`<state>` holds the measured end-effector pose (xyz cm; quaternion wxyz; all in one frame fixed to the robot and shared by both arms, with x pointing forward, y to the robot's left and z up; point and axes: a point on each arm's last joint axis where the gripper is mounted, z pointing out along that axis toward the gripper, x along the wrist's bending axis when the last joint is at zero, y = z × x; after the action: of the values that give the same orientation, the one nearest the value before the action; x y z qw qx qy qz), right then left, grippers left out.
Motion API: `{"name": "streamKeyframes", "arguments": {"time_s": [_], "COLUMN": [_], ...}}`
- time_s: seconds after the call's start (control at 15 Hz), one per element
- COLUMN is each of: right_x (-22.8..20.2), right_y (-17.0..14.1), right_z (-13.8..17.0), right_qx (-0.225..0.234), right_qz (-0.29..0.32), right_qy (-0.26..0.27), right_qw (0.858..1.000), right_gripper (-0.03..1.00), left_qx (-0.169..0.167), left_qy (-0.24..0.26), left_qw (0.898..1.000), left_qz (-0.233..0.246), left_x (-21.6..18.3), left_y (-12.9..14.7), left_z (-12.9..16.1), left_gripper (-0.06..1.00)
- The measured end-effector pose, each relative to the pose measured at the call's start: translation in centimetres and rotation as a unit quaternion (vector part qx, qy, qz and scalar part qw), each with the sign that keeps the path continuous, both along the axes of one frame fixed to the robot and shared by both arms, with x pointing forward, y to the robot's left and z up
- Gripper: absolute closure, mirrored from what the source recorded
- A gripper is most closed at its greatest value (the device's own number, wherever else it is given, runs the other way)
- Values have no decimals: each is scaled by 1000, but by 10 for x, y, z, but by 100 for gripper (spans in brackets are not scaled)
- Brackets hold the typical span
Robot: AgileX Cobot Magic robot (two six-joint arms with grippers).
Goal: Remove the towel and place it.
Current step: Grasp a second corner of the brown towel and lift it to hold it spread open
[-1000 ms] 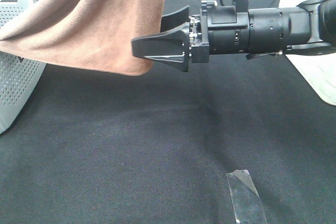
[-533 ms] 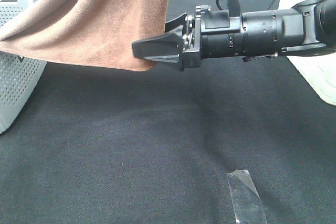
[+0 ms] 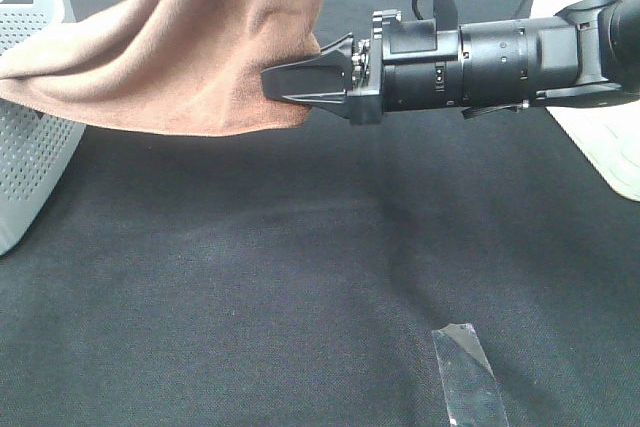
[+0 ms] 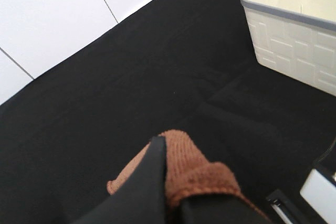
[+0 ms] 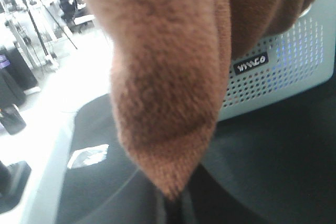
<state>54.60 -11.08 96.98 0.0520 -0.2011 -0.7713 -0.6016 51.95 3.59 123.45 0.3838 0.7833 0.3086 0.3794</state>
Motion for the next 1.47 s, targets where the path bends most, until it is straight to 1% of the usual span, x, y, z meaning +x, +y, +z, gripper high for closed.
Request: {"name": "streamKeyframes", "arguments": {"time_s": [0.07, 0.13, 0.2, 0.27, 0.4, 0.47, 0.53, 0.6, 0.67, 0.73, 0.8, 0.87, 0.93, 1.0, 1.07, 1.13, 1.2, 1.27, 1.47], "right_x": [1, 2, 4, 3, 1, -1, 0, 1, 3, 7, 11, 13, 24, 28, 38, 48, 58, 66, 74], "right_y": [0, -1, -3, -5, -10, -13, -15, -18, -26, -34, -42, -45, -52, -53, -53, -52, -50, -49, -48], "right_z": [-1, -2, 0, 6, 40, 62, 85, 107, 136, 161, 188, 201, 230, 238, 252, 264, 271, 277, 296], "right_qx": [-2, -4, -7, -19, -50, -78, -107, -143, -219, -267, -297, -313, -342, -348, -350, -340, -326, -307, -248], "right_qz": [-10, -33, -59, -77, -98, -100, -103, -110, -117, -139, -166, -179, -206, -212, -225, -245, -265, -289, -339], "right_qy": [17, 58, 89, 105, 109, 97, 85, 83, 60, 33, -8, -35, -115, -143, -188, -229, -263, -299, -372], "right_qw": [1000, 998, 994, 991, 988, 987, 985, 980, 967, 953, 940, 932, 909, 902, 890, 878, 868, 856, 828], "right_gripper": [97, 97, 97, 97, 97, 97, 97, 97, 97, 97, 97, 97, 97, 97, 97, 97, 97, 97, 97], "left_qx": [8, 38, 81, 130, 216, 243, 260, 263, 259, 253, 240, 229, 182, 165, 131, 106, 94, 90, 90], "left_qy": [-2, -8, -15, -19, -34, -43, -54, -63, -83, -97, -114, -126, -163, -174, -204, -234, -258, -275, -323], "left_qw": [1000, 999, 996, 991, 975, 967, 962, 961, 961, 962, 964, 965, 970, 971, 970, 966, 962, 957, 942], "left_qz": [-2, -10, -19, -28, -50, -58, -59, -58, -49, -41, -34, -29, -19, -17, -15, -14, -14, -11, 3], "left_x": [0, 0, 0, 0, 0, 0, 2, 4, 13, 21, 28, 32, 44, 47, 53, 59, 66, 74, 96], "left_y": [0, 1, 4, 6, 11, 12, 13, 15, 21, 27, 34, 37, 45, 47, 51, 57, 62, 68, 92], "left_z": [0, -1, -3, -5, -7, -7, -6, -5, -1, 2, 5, 8, 16, 19, 26, 31, 34, 35, 35], "left_gripper": [94, 94, 94, 94, 94, 94, 94, 94, 94, 94, 94, 94, 94, 94, 94, 94, 94, 94, 94]}}
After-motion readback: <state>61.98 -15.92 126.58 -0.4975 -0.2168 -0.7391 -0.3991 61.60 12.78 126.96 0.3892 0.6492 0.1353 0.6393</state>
